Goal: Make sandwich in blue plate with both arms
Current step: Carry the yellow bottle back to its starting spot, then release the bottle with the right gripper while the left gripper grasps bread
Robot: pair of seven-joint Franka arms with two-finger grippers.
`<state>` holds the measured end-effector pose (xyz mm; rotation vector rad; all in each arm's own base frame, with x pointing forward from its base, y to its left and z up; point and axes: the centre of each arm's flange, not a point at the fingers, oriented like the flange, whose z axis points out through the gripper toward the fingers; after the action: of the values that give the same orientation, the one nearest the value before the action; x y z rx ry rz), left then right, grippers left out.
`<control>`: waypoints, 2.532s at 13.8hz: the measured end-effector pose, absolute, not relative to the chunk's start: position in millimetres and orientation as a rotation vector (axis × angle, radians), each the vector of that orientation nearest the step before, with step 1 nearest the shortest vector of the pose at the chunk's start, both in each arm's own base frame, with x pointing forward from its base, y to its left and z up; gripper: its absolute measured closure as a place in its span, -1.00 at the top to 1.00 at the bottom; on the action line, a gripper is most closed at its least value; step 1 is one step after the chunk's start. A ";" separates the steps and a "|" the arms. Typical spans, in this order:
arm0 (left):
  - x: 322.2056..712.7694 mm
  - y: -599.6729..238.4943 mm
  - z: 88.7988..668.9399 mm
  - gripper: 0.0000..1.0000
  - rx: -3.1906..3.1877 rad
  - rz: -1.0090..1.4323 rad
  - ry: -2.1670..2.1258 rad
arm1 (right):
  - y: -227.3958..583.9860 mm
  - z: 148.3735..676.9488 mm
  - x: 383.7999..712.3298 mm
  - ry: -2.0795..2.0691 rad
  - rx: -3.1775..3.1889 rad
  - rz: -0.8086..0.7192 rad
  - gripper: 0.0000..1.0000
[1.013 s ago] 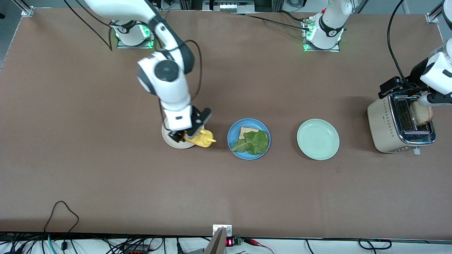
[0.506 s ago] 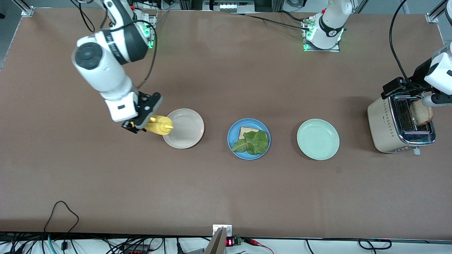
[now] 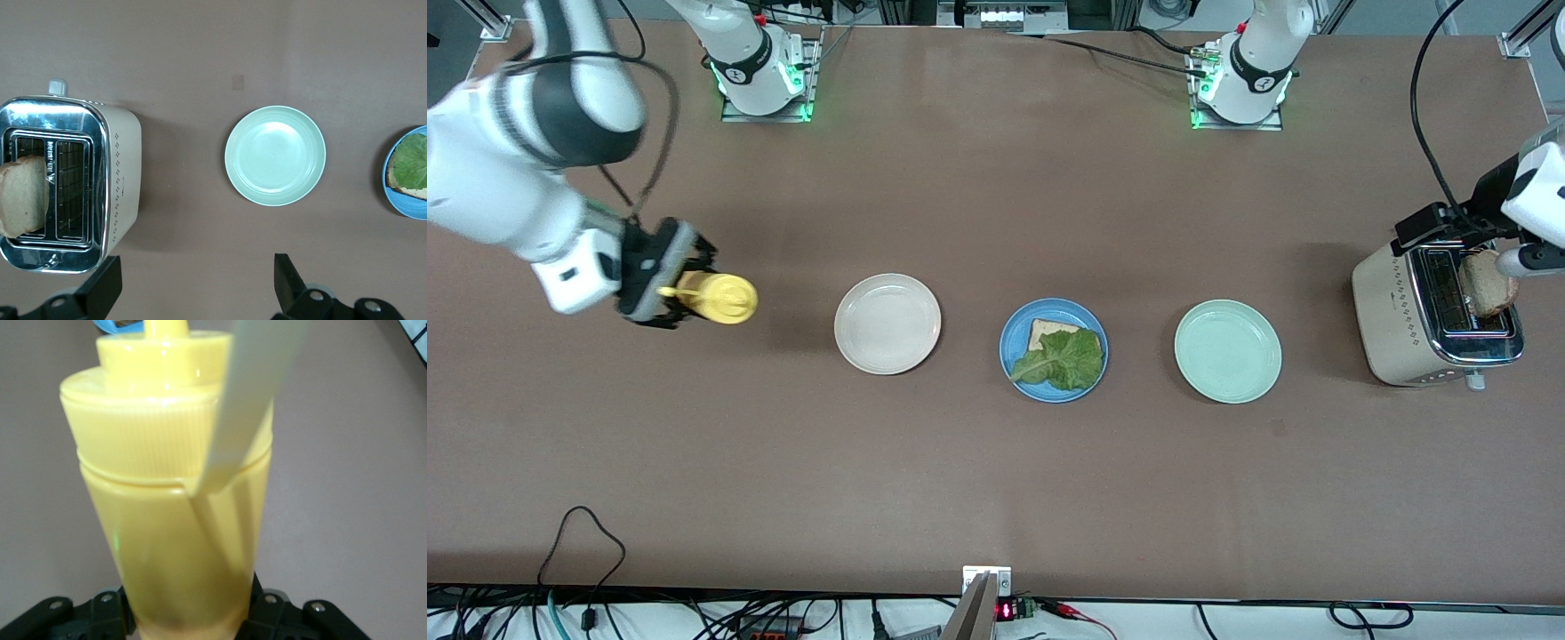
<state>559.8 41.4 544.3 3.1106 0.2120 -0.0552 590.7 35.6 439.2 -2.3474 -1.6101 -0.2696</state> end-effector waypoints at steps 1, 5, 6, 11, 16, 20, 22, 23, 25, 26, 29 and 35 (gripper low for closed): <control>566.0 54.5 538.9 1.00 3.110 -0.059 0.244 | 9.2 435.0 588.3 -1.600 -2.311 -0.284 0.15; 591.0 167.5 504.5 1.00 3.077 -0.095 0.476 | -74.1 394.7 569.4 -1.527 -2.121 -0.388 0.15; 593.8 195.6 494.0 1.00 3.073 -0.106 0.471 | -90.0 380.7 566.0 -1.526 -2.083 -0.415 0.15; 584.2 287.7 431.4 1.00 3.050 -0.214 0.231 | -136.1 309.3 555.7 -1.537 -1.878 -0.575 0.10; 568.2 299.3 367.4 1.00 2.966 -0.393 0.141 | -176.7 225.6 535.7 -1.484 -1.759 -0.701 0.10; 563.9 296.7 357.5 0.54 2.951 -0.425 0.135 | -196.0 177.6 525.0 -1.422 -1.730 -0.737 0.10; 563.0 298.5 357.5 0.08 2.951 -0.426 0.138 | -196.4 163.8 527.8 -1.402 -1.722 -0.743 0.10; 562.1 300.2 357.7 -0.13 2.951 -0.425 0.142 | -196.3 157.4 528.8 -1.392 -1.719 -0.745 0.10; 557.8 308.4 358.2 -0.55 2.963 -0.434 0.136 | -196.3 146.0 530.2 -1.375 -1.713 -0.748 0.10; 555.5 312.5 358.3 -0.71 2.965 -0.434 0.115 | -196.5 140.7 530.5 -1.368 -1.714 -0.749 0.10; 551.7 314.7 370.7 -0.73 2.957 -0.442 0.084 | -199.1 134.1 532.4 -1.365 -1.733 -0.753 0.10; 552.5 273.7 523.0 -0.73 2.940 -0.430 -0.044 | -200.5 136.4 534.6 -1.346 -1.739 -0.777 0.98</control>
<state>552.5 273.7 523.0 2.9396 -0.0439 -0.4301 534.6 -200.5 136.4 -1.7393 -1.3459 -0.7766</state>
